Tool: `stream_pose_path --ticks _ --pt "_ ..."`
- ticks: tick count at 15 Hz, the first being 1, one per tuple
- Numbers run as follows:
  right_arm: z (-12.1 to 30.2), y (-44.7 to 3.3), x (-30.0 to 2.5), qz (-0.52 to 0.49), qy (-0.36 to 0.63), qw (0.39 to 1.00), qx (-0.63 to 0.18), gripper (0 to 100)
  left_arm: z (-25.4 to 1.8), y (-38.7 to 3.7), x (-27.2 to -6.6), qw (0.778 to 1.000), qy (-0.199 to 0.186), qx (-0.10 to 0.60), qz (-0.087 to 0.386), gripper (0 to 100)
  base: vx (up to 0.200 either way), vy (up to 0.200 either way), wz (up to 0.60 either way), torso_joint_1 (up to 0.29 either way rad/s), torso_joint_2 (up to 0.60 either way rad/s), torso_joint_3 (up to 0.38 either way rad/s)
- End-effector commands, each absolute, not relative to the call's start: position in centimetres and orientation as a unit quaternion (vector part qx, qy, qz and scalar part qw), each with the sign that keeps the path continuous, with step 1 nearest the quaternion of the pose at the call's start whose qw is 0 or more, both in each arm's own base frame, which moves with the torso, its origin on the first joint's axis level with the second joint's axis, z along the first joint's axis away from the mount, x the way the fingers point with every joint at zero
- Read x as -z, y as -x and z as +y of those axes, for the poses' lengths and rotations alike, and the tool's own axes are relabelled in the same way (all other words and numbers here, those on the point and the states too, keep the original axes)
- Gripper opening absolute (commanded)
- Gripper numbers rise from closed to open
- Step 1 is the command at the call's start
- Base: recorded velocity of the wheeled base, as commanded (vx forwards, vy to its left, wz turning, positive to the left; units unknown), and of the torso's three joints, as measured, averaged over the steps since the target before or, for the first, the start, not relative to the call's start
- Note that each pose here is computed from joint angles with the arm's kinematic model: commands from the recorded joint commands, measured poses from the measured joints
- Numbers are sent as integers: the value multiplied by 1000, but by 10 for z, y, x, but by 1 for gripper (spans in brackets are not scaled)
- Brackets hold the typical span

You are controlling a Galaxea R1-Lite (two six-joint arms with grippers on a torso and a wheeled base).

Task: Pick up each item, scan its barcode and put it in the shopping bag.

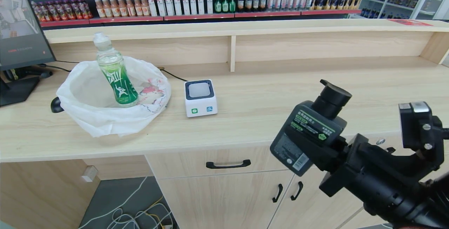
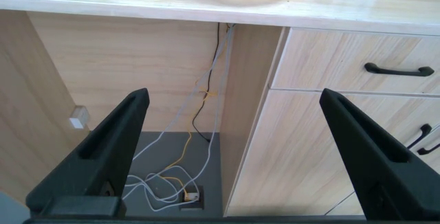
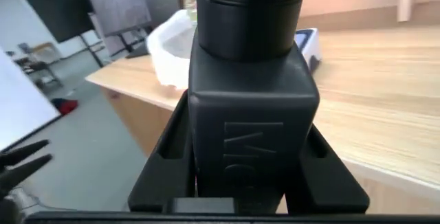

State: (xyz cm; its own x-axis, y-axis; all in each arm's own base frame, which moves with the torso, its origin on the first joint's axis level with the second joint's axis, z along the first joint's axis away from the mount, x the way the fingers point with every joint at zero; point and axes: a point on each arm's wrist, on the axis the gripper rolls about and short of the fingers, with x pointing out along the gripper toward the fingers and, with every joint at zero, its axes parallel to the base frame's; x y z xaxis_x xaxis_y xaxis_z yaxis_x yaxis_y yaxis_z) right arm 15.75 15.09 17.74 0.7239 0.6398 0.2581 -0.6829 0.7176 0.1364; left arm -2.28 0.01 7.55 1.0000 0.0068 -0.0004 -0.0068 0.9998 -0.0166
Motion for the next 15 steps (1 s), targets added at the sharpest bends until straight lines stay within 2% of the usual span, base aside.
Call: stream_pose_path --ticks 1,4,6,13,15 --pt "139 -173 -175 -114 -58 945 -302 0 0 23 -75 1000 8 -4 0 100 0 0 0 0 0 0" --pt "120 -189 -178 -132 -12 967 -219 0 0 23 -75 1000 8 -4 0 100 0 0 0 0 0 0" --pt "116 -209 -198 -174 -24 968 -179 0 0 23 -75 1000 8 -4 0 100 0 0 0 0 0 0" --pt "122 -234 -203 -188 -26 968 -164 0 0 23 -75 1000 9 -4 0 100 0 0 0 0 0 0" --pt "118 -237 -204 -189 -25 969 -158 0 0 23 -75 1000 8 -4 0 100 0 200 0 5 0 2"
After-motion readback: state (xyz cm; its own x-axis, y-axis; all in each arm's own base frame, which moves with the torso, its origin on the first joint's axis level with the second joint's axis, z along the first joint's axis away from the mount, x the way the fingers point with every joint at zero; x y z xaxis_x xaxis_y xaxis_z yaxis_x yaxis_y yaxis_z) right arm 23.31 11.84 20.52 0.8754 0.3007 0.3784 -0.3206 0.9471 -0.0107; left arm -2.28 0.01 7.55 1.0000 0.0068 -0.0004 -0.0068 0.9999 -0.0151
